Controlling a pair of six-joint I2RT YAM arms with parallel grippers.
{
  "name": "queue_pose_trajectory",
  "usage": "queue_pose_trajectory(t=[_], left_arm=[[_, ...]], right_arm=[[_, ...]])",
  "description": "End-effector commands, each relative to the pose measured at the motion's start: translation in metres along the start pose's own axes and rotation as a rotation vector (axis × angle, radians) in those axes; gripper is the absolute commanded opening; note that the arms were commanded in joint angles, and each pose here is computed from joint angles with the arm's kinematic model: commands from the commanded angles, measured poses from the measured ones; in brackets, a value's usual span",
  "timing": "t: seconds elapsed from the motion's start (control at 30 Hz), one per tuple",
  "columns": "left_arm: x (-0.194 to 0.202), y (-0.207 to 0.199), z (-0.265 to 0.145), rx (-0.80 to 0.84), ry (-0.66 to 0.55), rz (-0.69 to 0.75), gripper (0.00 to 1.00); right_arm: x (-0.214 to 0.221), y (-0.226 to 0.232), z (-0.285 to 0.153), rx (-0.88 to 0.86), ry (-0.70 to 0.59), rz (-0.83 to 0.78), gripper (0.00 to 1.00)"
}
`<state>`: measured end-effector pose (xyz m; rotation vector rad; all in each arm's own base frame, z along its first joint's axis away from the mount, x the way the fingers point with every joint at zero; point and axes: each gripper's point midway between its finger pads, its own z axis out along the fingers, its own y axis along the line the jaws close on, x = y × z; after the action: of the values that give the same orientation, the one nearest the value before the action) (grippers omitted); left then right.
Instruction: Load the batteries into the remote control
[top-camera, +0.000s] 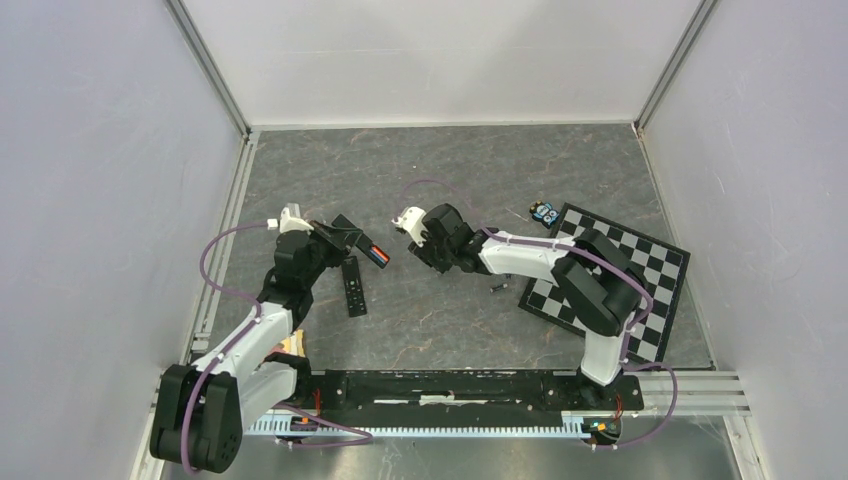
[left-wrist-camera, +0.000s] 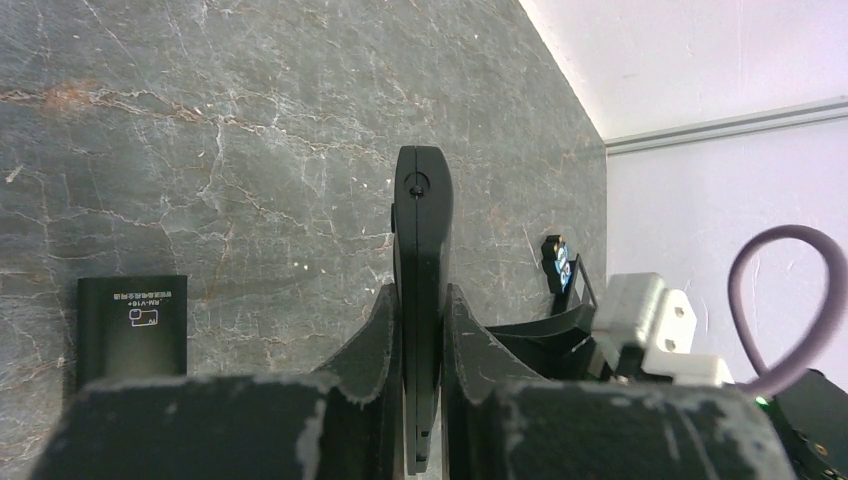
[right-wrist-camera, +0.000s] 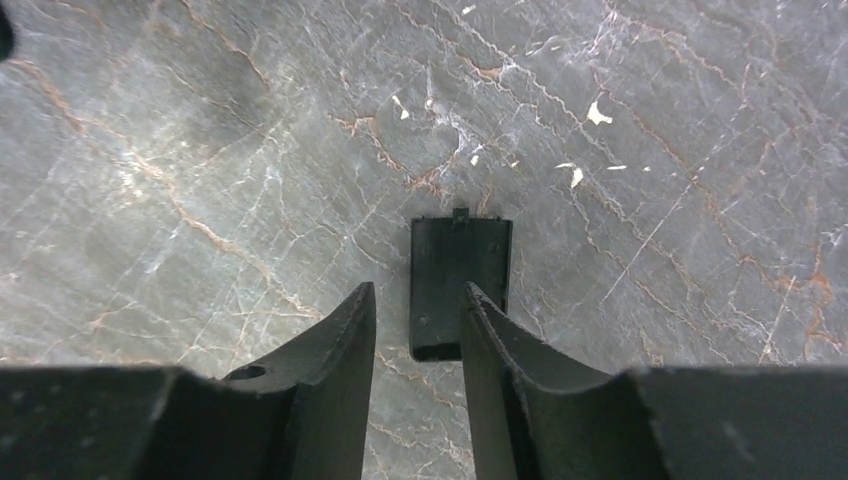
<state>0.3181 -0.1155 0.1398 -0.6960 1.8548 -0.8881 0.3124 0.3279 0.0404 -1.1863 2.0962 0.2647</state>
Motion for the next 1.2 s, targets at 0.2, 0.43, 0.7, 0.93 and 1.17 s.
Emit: queue_pose_trajectory(t=[0.2, 0.43, 0.7, 0.93, 1.17], left_arm=[[-0.008, -0.011, -0.001, 0.048, -0.027, 0.044, 0.02], [-0.007, -0.013, 0.0, 0.062, -0.022, 0.054, 0.02], [-0.007, -0.013, -0.002, 0.07, -0.026, 0.06, 0.02], [-0.008, -0.011, -0.004, 0.062, -0.035, 0.061, 0.02], [-0.006, -0.01, -0.004, 0.063, -0.029, 0.064, 0.02]], right_arm=[[0.004, 0.0, 0.013, 0.0, 0.049, -0.003, 0.26], [0.013, -0.013, 0.015, 0.09, 0.081, 0.06, 0.0], [-0.036, 0.027, -0.01, -0.198, -0.069, 0.32, 0.0], [-0.032, 0.037, -0.015, -0.27, -0.081, 0.449, 0.0], [-0.032, 0.033, -0.021, -0.246, -0.103, 0.28, 0.06]])
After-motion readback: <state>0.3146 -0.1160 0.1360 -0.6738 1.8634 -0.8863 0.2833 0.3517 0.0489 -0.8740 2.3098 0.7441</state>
